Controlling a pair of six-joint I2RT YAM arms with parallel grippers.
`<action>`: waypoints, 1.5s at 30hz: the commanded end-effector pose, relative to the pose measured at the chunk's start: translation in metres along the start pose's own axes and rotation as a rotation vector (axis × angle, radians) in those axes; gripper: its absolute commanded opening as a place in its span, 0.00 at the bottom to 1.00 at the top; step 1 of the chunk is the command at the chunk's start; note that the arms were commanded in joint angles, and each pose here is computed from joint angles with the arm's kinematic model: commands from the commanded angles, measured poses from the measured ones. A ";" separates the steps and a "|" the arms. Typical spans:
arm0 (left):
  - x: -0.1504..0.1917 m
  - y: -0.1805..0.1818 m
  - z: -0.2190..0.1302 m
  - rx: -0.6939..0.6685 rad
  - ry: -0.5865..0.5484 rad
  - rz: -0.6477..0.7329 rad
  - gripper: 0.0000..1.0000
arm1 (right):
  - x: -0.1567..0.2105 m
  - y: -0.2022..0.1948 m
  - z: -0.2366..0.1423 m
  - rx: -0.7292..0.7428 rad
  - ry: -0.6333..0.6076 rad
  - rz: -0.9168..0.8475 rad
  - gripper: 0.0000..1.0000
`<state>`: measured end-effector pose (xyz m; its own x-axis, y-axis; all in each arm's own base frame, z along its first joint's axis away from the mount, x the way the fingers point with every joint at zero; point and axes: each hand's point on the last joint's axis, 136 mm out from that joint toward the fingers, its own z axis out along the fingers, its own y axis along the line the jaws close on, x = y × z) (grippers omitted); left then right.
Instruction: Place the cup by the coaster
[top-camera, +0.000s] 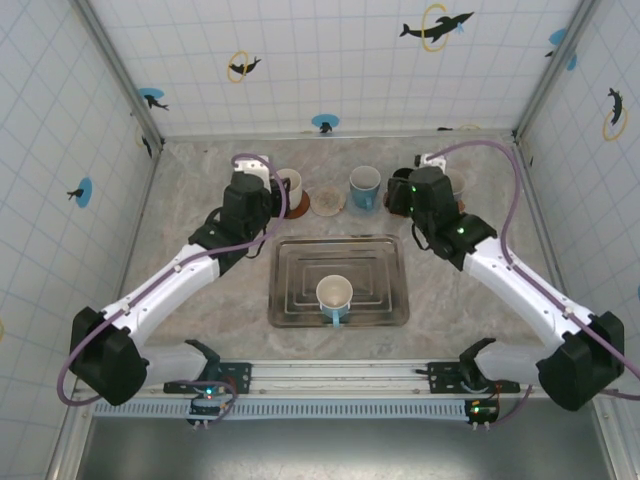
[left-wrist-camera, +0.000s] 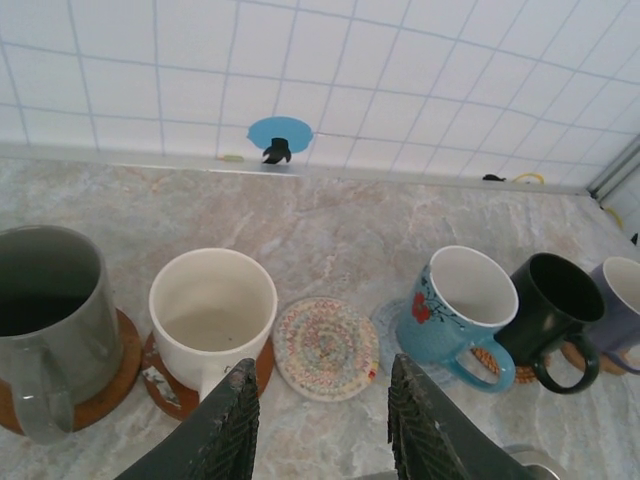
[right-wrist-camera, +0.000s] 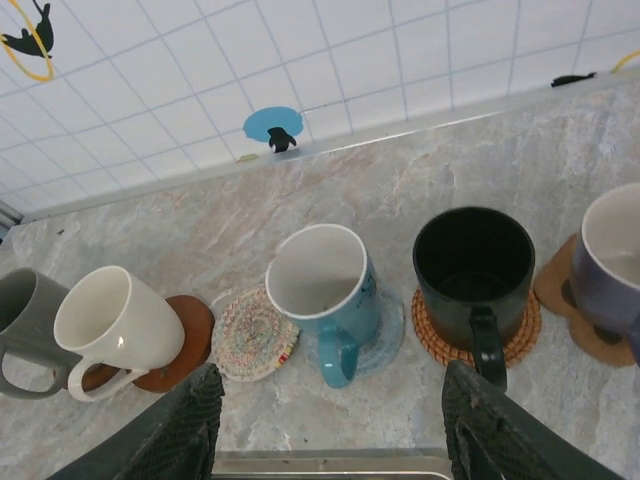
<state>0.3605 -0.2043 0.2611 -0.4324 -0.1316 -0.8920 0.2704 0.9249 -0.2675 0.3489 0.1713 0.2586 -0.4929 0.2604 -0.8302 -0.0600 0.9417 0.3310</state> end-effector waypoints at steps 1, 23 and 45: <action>-0.004 -0.017 -0.003 0.054 0.016 -0.020 0.36 | -0.014 -0.002 -0.008 -0.035 -0.098 0.089 0.60; 0.022 -0.078 -0.047 0.173 0.393 0.092 0.44 | 0.002 -0.042 -0.019 -0.015 -0.175 0.177 0.62; 0.151 -0.094 -0.129 0.036 0.872 0.251 0.44 | 0.014 -0.050 -0.003 -0.003 -0.159 0.190 0.68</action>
<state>0.1766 -0.2791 0.2097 -0.8179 0.4099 -0.4037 0.5058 0.8468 -0.1650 0.3388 0.1287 0.2312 -0.3800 0.4389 -0.8142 0.0160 0.8832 0.4687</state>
